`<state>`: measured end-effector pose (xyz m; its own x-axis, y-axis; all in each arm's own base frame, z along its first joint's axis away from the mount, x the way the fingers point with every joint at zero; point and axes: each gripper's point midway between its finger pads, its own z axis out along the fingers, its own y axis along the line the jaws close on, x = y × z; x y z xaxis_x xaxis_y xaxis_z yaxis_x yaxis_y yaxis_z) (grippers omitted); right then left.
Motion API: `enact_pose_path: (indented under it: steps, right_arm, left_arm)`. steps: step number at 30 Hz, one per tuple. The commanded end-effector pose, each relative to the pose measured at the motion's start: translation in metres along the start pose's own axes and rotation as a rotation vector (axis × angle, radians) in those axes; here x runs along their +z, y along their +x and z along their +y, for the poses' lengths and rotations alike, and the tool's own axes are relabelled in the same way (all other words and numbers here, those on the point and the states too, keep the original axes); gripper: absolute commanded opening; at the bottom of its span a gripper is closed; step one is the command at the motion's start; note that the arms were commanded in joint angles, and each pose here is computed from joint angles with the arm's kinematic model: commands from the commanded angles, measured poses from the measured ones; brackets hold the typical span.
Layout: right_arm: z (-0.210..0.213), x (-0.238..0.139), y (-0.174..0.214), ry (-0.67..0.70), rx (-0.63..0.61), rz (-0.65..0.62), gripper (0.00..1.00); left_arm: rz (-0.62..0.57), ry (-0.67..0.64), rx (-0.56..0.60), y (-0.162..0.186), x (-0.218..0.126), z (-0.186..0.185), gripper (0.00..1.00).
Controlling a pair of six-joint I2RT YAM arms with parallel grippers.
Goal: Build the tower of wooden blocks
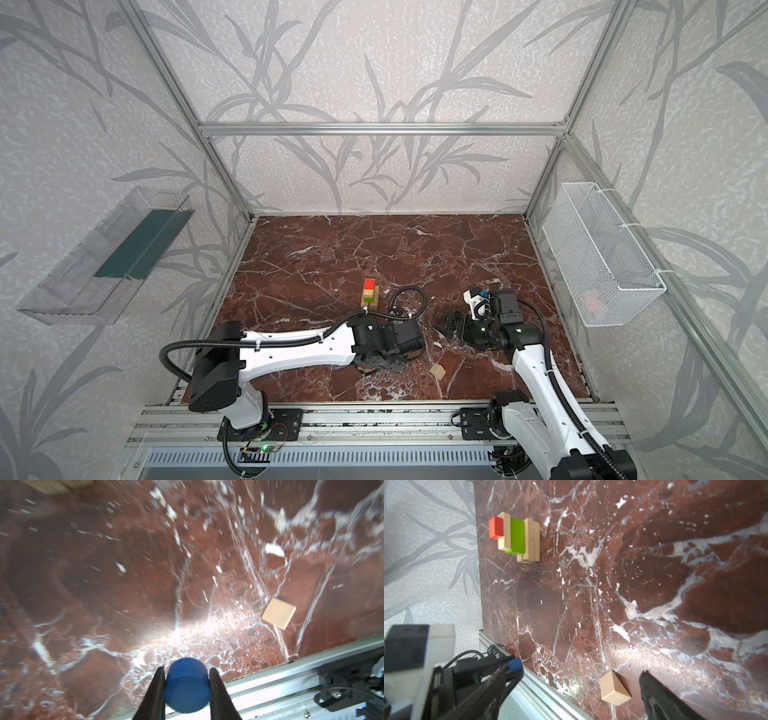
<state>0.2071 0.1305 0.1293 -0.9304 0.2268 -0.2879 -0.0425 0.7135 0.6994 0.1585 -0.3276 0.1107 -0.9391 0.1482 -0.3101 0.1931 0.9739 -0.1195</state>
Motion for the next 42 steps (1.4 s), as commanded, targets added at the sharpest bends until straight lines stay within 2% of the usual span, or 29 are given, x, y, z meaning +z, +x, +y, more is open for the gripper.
enact_pose_path:
  steps: [1,7,14,25,30,42]
  right_arm:
    - [0.028,-0.002,-0.014,-0.073,-0.116,-0.036,0.99]
    - [0.055,0.016,-0.011,-0.098,-0.252,0.003,0.99]
    - [0.073,0.035,-0.008,-0.118,-0.349,0.028,0.99]
    - [0.081,0.049,-0.025,-0.125,-0.402,-0.003,0.99]
    - [0.087,0.05,-0.035,-0.127,-0.418,-0.017,0.99]
    - [0.091,0.054,-0.044,-0.118,-0.427,-0.022,0.99]
  left_arm:
    - [-0.024,-0.061,-0.038,-0.016,-0.018,0.035,0.19]
    - [-0.108,-0.122,-0.103,-0.062,-0.05,0.074,0.18]
    - [-0.113,-0.108,-0.178,-0.105,-0.059,0.097,0.17]
    - [-0.038,-0.165,-0.211,-0.149,-0.035,0.117,0.16]
    - [0.04,-0.163,-0.207,-0.161,-0.019,0.115,0.15]
    - [0.095,-0.196,-0.175,-0.179,0.007,0.115,0.15]
